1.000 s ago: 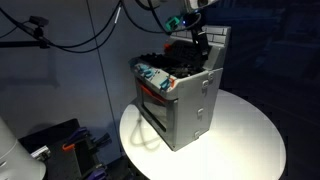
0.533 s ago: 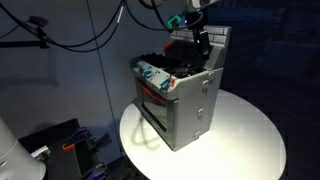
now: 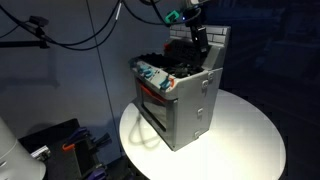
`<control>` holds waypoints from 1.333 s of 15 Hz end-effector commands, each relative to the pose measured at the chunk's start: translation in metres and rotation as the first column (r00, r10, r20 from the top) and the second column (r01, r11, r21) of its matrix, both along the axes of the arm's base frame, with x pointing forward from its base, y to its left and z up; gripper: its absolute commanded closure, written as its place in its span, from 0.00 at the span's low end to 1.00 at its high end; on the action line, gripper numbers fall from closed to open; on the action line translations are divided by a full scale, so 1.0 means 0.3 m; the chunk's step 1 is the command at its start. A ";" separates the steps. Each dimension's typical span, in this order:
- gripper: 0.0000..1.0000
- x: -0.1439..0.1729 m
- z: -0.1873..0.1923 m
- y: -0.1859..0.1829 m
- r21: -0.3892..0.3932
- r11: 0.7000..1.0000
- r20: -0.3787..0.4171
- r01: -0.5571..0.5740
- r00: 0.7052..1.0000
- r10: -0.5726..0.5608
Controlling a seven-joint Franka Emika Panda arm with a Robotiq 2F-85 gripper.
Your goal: Press the right upper button on the stove
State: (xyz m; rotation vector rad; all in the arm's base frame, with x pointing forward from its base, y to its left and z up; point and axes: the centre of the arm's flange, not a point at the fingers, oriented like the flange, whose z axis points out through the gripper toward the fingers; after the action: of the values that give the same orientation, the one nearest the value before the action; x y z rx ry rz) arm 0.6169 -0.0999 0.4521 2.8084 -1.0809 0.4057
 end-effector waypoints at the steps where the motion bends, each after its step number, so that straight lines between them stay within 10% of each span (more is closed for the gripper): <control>1: 0.00 -0.077 0.061 0.027 0.020 0.999 -0.024 -0.032 0.999 0.032; 20: 0.00 -0.462 0.371 0.168 0.211 0.913 -0.306 -0.349 0.863 0.401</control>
State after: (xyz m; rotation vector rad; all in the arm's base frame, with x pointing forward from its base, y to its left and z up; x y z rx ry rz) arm 0.5071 -0.0490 0.5392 3.0385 -0.5559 -0.1508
